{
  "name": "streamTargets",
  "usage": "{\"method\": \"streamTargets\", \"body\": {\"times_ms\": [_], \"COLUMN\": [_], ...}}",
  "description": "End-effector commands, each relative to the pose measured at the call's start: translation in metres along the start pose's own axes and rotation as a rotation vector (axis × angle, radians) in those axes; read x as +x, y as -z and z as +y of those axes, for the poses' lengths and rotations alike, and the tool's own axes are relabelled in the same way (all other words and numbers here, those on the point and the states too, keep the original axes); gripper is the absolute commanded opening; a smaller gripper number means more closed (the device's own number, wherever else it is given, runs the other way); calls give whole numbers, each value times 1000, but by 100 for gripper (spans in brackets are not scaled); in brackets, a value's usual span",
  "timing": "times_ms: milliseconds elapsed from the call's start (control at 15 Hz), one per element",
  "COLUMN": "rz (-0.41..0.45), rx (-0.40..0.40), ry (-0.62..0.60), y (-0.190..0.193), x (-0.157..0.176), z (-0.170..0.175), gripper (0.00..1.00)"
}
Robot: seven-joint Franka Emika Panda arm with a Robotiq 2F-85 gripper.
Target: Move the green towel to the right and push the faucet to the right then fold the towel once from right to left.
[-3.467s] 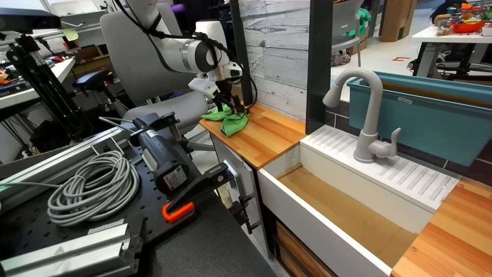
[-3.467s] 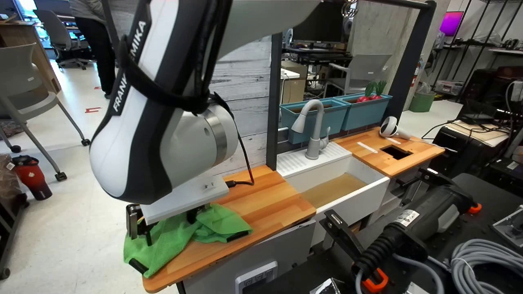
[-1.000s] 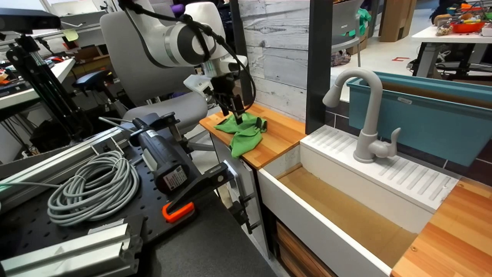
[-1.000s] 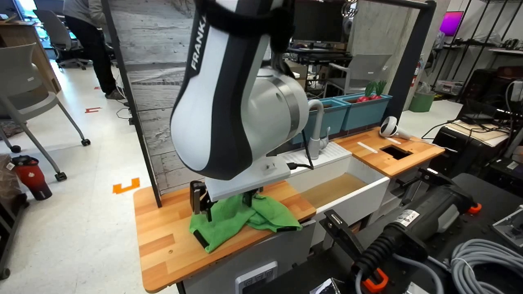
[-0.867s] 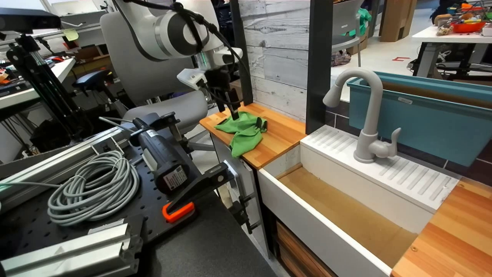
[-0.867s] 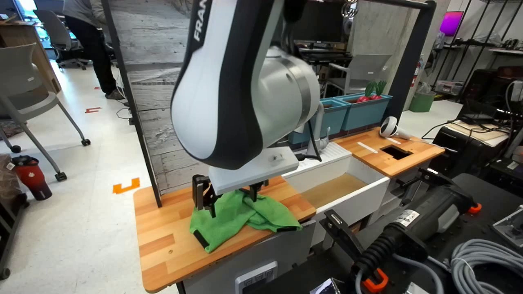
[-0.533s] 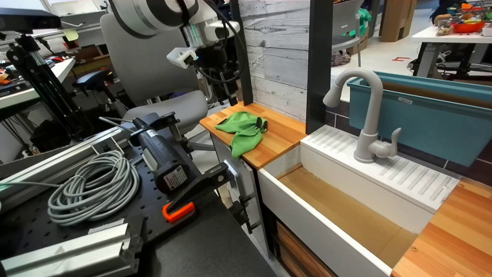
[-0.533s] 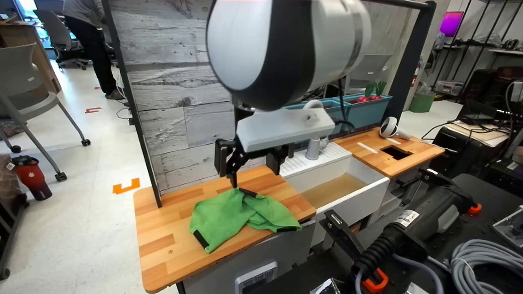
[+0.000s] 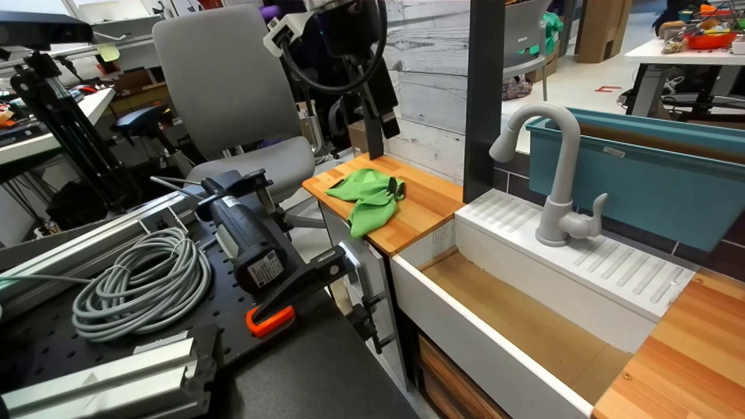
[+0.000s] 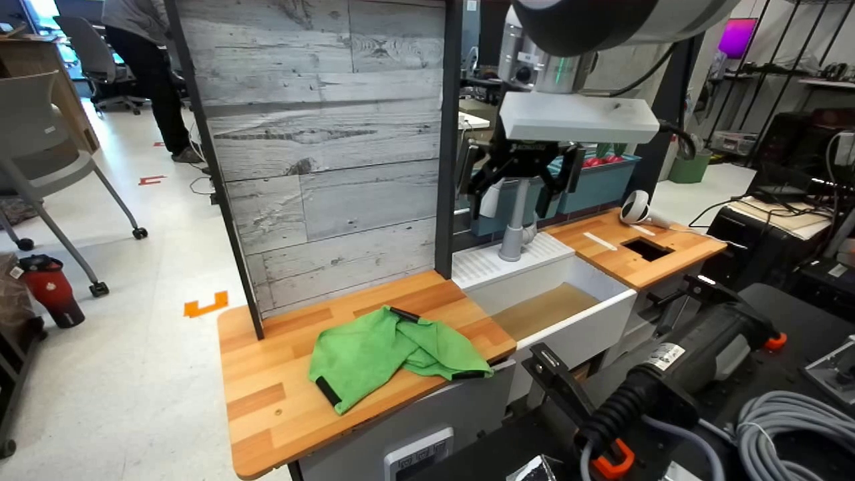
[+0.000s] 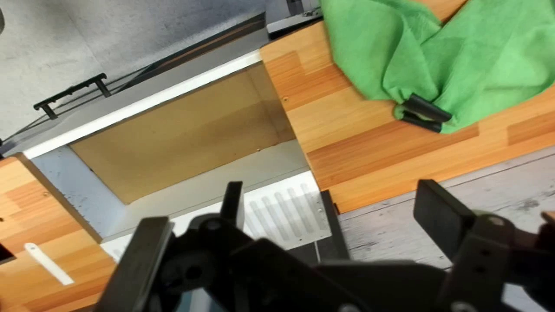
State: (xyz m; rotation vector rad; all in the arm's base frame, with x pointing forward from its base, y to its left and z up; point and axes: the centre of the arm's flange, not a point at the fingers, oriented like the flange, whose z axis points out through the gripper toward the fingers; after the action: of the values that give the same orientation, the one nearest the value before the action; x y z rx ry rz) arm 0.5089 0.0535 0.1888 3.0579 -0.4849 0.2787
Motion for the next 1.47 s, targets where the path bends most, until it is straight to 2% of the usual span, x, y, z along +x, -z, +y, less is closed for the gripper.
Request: {"method": "streamTargets", "body": {"times_ms": [0, 333, 600, 1067, 1400], "rz": [1, -11, 44, 99, 104], "rx": [-3, -3, 32, 100, 151], "ry": [-10, 16, -69, -280, -454], "y": [0, -6, -7, 16, 8], "x": [3, -3, 24, 75, 104], "z": [8, -4, -9, 36, 72], "gripper": [100, 100, 100, 100, 100]}}
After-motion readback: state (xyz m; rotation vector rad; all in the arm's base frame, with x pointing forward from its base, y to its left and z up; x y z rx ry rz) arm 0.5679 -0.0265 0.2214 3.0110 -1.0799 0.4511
